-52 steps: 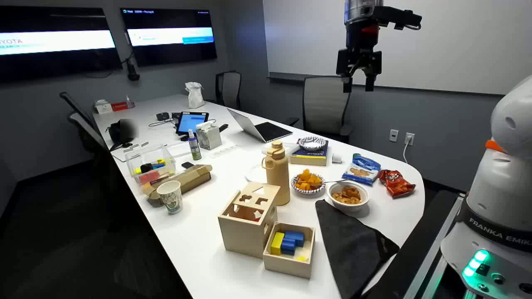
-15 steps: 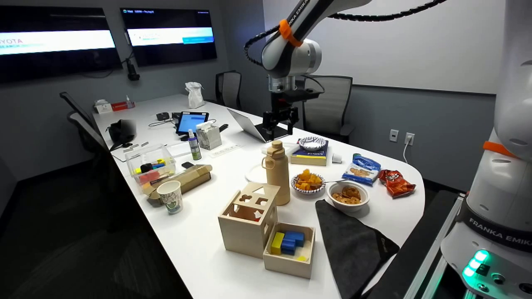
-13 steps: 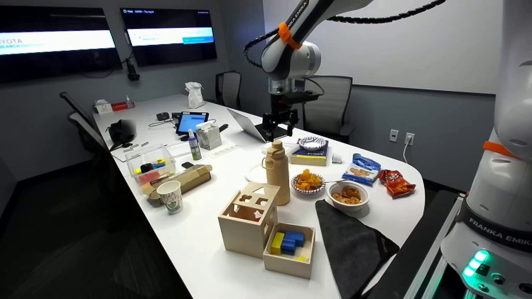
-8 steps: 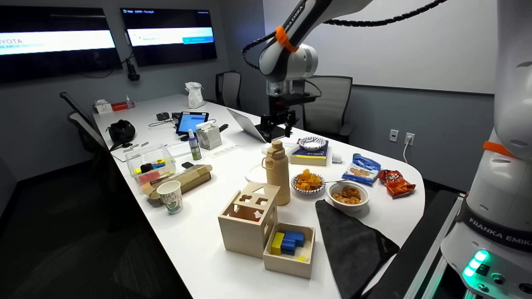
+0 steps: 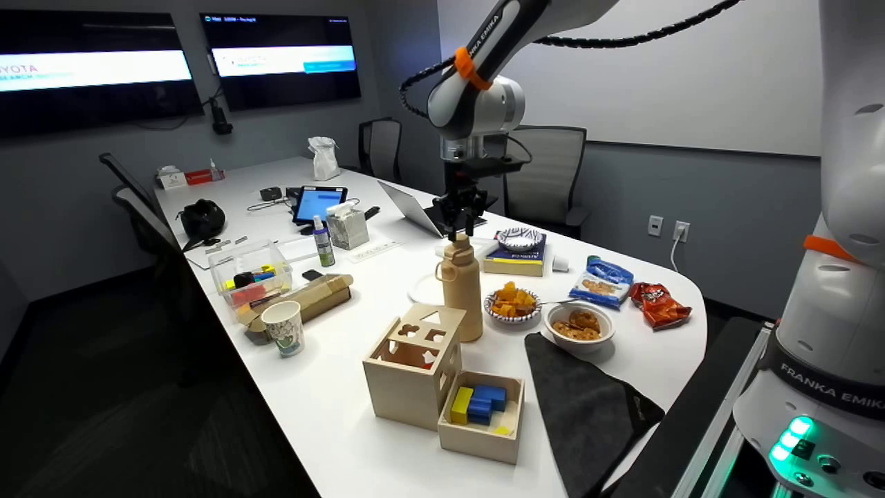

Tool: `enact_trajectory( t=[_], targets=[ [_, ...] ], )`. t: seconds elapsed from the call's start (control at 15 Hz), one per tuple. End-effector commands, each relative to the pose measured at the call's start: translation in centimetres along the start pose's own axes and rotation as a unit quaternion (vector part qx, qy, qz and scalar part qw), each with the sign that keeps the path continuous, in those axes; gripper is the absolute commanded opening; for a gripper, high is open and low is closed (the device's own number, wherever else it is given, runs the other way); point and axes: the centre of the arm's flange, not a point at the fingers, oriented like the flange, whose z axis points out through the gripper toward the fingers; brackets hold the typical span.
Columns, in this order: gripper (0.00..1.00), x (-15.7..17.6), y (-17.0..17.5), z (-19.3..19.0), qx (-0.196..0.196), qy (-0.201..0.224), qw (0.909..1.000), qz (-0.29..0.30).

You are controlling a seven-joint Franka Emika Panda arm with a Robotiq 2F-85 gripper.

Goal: Twist the lid on the bottle

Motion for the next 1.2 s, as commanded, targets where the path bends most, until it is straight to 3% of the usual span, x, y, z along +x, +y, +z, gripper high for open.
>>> enact_trajectory(
  t=[0.0, 0.27, 0.47, 0.73, 0.8, 0.87, 1.0, 1.13],
  targets=[
    [0.21, 0.8, -0.1, 0.8, 0.012, -0.007, 0.9999, 0.003],
    [0.18, 0.9, 0.0, 0.6, 0.01, -0.005, 0.9999, 0.008],
    [0.0, 1.1, 0.2, 0.1, 0.001, -0.002, 1.0, 0.003],
    [0.0, 1.4, 0.3, 0.4, -0.005, -0.013, 0.9999, -0.009],
    [0.03, 1.3, 0.4, 0.3, -0.004, -0.014, 0.9999, -0.006],
    [0.27, 1.3, 0.6, 0.2, -0.003, -0.014, 0.9999, -0.006],
    [0.3, 1.0, 0.8, -0.3, -0.004, -0.01, 0.9999, -0.001],
    [0.45, 0.7, 1.0, -0.9, -0.006, -0.007, 1.0, 0.001]
  ],
)
